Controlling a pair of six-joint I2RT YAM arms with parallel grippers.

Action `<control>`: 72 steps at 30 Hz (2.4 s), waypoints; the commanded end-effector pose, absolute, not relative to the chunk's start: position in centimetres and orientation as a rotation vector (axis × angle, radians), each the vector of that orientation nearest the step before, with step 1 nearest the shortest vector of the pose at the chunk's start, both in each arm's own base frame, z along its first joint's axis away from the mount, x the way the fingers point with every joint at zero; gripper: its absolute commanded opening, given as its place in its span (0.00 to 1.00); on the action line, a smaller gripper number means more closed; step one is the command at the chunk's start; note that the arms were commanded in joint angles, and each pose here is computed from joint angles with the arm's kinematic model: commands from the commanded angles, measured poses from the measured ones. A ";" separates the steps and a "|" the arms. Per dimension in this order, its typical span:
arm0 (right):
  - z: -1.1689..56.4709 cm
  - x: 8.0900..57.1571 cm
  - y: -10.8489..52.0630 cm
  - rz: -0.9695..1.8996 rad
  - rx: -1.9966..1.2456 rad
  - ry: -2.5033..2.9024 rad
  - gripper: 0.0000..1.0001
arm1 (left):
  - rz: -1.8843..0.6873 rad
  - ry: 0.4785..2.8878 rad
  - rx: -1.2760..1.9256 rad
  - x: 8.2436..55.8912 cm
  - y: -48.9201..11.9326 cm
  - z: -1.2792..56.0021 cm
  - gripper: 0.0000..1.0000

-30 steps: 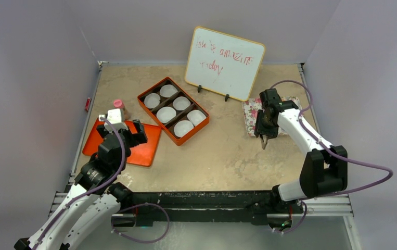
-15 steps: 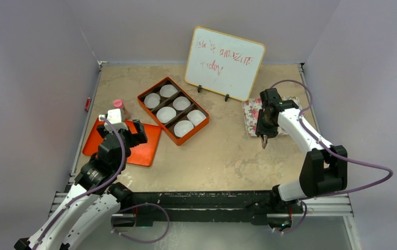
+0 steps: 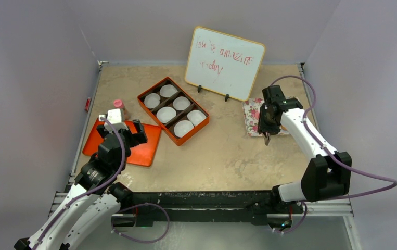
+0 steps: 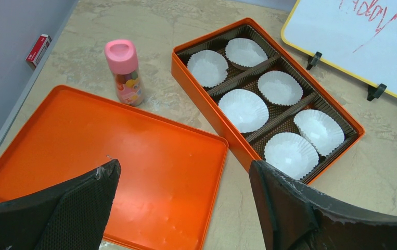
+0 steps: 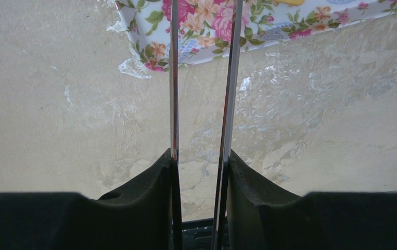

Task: Pack the cookies

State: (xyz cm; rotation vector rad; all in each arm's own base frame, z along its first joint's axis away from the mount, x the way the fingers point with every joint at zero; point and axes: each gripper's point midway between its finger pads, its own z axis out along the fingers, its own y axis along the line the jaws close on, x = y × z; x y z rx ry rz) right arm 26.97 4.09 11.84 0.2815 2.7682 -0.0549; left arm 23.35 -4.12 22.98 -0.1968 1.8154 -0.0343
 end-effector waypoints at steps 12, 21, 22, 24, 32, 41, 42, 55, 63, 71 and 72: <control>17.2 29.2 8.6 0.125 0.001 2.628 0.00 | -0.045 1.800 -0.185 23.7 -4.4 23.3 0.92; 18.7 30.1 15.7 0.212 -0.214 2.594 0.00 | -0.040 1.796 -0.189 23.7 -4.3 23.3 0.92; 18.8 30.1 16.4 0.219 -0.236 2.593 0.00 | -0.039 1.796 -0.190 23.6 -4.3 23.3 0.92; 19.1 30.1 17.8 0.236 -0.282 2.585 0.00 | -0.038 1.793 -0.193 23.6 -4.2 23.4 0.92; 19.1 29.6 23.3 0.300 -0.461 2.572 0.00 | -0.029 1.791 -0.197 23.6 -4.0 23.4 0.92; 17.7 29.3 26.8 0.287 -0.627 2.585 0.00 | -0.027 1.784 -0.203 23.6 -3.8 23.6 0.92; 17.3 29.3 27.0 0.281 -0.640 2.593 0.00 | -0.025 1.785 -0.203 23.6 -3.8 23.5 0.92; 14.2 30.4 27.2 0.161 -0.694 2.654 0.00 | -0.022 1.778 -0.207 23.5 -3.6 23.6 0.92; 13.5 30.3 26.9 0.127 -0.724 2.680 0.05 | -0.017 1.777 -0.211 23.6 -3.5 23.6 0.92; 13.0 30.1 26.9 0.119 -0.754 2.701 0.12 | -0.017 1.776 -0.212 23.6 -3.4 23.6 0.92; 13.0 30.2 26.9 0.116 -0.754 2.704 0.14 | -0.017 1.777 -0.212 23.6 -3.4 23.6 0.92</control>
